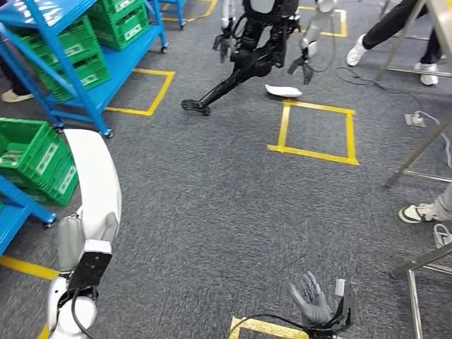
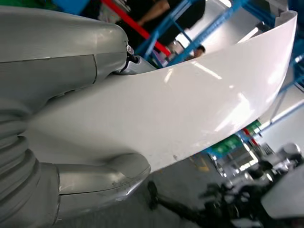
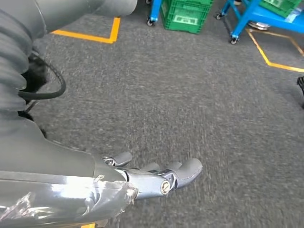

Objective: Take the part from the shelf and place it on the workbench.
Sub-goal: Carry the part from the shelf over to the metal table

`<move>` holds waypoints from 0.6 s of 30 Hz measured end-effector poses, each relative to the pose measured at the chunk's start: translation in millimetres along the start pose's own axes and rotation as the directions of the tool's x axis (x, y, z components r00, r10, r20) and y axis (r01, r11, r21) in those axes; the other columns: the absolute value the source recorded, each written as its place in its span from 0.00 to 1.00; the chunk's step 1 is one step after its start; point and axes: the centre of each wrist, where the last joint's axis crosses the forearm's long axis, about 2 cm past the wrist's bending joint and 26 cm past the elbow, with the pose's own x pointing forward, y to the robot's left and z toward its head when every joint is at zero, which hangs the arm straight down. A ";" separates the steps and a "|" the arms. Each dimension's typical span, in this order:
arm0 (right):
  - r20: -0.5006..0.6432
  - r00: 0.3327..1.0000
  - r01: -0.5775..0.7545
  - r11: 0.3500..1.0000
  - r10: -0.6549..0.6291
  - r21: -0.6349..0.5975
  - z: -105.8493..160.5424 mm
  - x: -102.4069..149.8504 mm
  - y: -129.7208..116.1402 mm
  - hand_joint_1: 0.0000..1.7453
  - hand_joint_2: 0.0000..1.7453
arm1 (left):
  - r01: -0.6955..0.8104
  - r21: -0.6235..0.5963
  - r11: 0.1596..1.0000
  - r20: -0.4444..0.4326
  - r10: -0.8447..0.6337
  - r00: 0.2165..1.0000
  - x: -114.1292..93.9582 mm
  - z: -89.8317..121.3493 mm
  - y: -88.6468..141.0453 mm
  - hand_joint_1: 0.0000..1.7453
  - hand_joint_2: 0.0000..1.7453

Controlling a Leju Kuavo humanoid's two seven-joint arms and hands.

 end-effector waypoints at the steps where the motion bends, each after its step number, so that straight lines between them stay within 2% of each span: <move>1: 0.000 1.000 0.002 1.000 -0.002 -0.003 1.6 -0.4 -1.2 0.00 1.00 | -0.009 -0.006 1.000 0.003 0.009 1.000 1.0 -0.1 -1.6 1.00 1.00; 12: 0.006 1.000 0.007 0.999 -0.007 -0.043 16.9 0.3 -19.7 0.00 1.00 | -0.064 -0.040 0.997 0.065 0.066 0.996 24.1 -21.6 -24.6 1.00 1.00; 18: -0.001 1.000 -0.016 0.999 0.016 -0.034 15.2 1.3 -19.9 0.00 1.00 | -0.075 -0.048 0.996 0.075 0.078 0.994 28.8 -24.5 -29.2 1.00 1.00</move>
